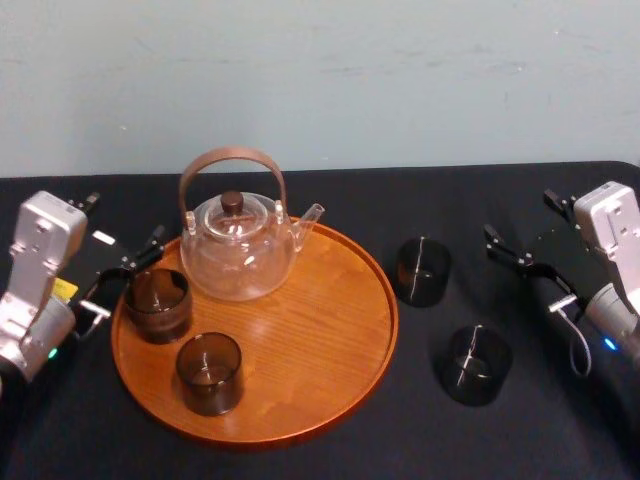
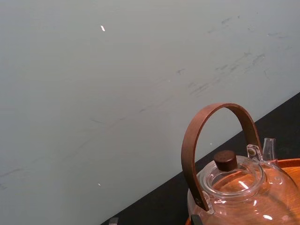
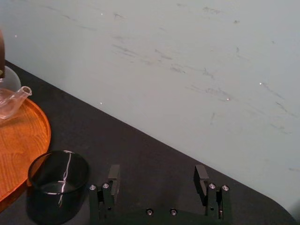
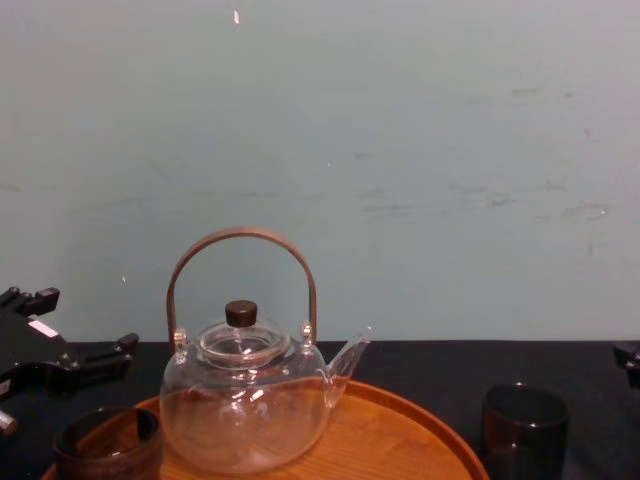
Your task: Pick up the glass from the table and place it on the tray.
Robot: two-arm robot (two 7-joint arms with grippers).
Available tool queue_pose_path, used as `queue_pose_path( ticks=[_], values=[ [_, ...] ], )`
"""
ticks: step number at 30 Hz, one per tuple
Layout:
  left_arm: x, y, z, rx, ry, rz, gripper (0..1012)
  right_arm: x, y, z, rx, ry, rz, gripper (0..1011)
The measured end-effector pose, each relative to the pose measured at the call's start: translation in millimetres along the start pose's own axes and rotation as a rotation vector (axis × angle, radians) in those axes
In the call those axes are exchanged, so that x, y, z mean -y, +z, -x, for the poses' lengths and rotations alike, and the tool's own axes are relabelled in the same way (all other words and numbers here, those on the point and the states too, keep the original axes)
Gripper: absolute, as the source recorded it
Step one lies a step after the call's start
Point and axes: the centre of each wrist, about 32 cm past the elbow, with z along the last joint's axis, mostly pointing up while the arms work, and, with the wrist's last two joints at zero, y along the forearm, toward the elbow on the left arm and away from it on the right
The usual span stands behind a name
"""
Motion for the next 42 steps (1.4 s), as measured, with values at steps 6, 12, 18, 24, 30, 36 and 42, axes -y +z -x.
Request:
queue_pose_path(
  ticks=[6, 12, 18, 24, 30, 36, 42],
  values=[
    [0, 0.0, 0.0, 0.0, 0.0, 0.0, 1001, 10.3, 4.1, -3.8, -0.021, 0.031, 0.011, 1002],
    [0, 0.0, 0.0, 0.0, 0.0, 0.0, 1001, 20.4, 8.6, -6.8, -0.035, 0.05, 0.019, 1002],
    [0, 0.0, 0.0, 0.0, 0.0, 0.0, 1001, 33.7, 14.2, -11.8, -0.05, 0.062, 0.02, 1002],
    [0, 0.0, 0.0, 0.0, 0.0, 0.0, 1001, 47.6, 18.6, -17.1, -0.062, 0.078, 0.028, 1002],
    [0, 0.0, 0.0, 0.0, 0.0, 0.0, 1001, 61.5, 20.6, -20.9, -0.07, 0.096, 0.034, 1002],
    [0, 0.0, 0.0, 0.0, 0.0, 0.0, 1001, 74.4, 21.2, -22.2, -0.073, 0.121, 0.045, 1002],
    [0, 0.0, 0.0, 0.0, 0.0, 0.0, 1001, 86.0, 23.6, -22.5, -0.082, 0.149, 0.05, 1002]
  ],
)
